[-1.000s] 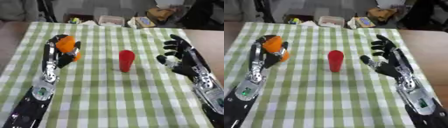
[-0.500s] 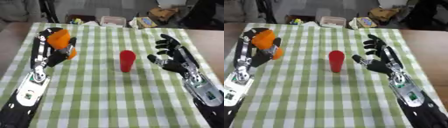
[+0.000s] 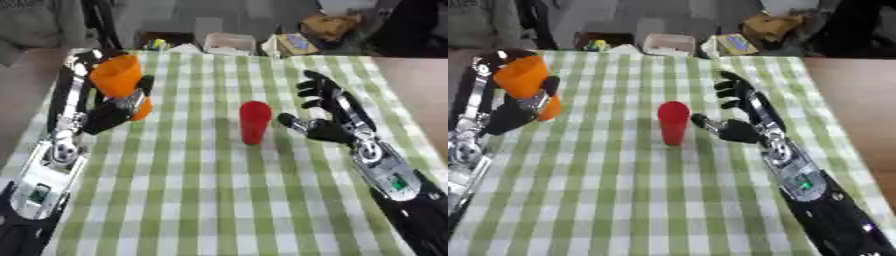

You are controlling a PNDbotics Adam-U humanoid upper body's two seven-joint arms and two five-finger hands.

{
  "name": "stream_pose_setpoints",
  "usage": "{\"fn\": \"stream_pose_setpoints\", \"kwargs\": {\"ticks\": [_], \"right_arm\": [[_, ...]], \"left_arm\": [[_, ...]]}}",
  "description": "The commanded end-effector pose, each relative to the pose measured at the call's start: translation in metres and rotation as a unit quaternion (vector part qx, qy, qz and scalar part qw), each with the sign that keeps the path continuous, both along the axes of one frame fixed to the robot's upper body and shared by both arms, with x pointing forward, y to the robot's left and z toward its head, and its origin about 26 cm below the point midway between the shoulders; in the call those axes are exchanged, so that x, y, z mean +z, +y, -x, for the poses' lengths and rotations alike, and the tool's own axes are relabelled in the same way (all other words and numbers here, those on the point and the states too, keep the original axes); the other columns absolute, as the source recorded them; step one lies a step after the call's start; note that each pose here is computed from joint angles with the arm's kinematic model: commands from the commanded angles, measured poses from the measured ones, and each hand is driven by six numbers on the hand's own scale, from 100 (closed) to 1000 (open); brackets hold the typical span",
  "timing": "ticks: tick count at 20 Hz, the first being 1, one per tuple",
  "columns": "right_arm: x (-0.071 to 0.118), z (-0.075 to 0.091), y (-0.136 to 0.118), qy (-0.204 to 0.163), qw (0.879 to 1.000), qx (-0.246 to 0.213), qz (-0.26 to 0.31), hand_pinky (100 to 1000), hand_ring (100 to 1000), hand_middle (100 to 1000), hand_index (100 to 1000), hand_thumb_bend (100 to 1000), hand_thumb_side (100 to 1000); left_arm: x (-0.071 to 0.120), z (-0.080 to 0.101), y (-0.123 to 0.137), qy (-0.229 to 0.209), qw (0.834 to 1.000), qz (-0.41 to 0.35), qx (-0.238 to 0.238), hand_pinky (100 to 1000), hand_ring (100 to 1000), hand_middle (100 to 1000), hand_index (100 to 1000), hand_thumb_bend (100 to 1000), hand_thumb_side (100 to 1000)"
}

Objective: Pour the contents of one cup into another cup.

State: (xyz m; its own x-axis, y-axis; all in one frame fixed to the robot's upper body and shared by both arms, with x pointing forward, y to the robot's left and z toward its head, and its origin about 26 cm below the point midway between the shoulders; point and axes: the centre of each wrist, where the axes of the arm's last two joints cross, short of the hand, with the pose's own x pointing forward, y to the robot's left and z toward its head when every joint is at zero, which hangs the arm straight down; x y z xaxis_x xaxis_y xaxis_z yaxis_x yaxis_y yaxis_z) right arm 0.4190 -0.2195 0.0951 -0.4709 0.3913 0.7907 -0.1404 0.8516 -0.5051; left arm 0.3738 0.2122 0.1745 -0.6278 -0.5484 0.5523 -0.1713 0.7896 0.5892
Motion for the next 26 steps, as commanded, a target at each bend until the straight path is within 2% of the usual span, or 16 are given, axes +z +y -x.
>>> {"fn": "stream_pose_setpoints", "kwargs": {"ticks": [1, 11, 26], "right_arm": [[0.005, -0.007, 0.002, -0.019, 1.0, -0.002, 0.02, 698, 794, 762, 950, 659, 300], [-0.008, -0.014, 0.005, -0.023, 0.999, -0.01, 0.047, 703, 797, 764, 949, 664, 316], [-0.019, -0.022, 0.025, -0.016, 0.998, 0.011, 0.058, 700, 787, 752, 937, 663, 317]], "left_arm": [[0.019, 0.005, -0.003, -0.016, 0.999, -0.019, -0.021, 100, 124, 101, 673, 446, 450], [0.024, 0.01, -0.022, -0.004, 0.997, -0.029, -0.07, 100, 124, 101, 675, 442, 453], [0.024, 0.013, -0.035, 0.002, 0.995, -0.022, -0.099, 100, 126, 104, 677, 442, 455]]}}
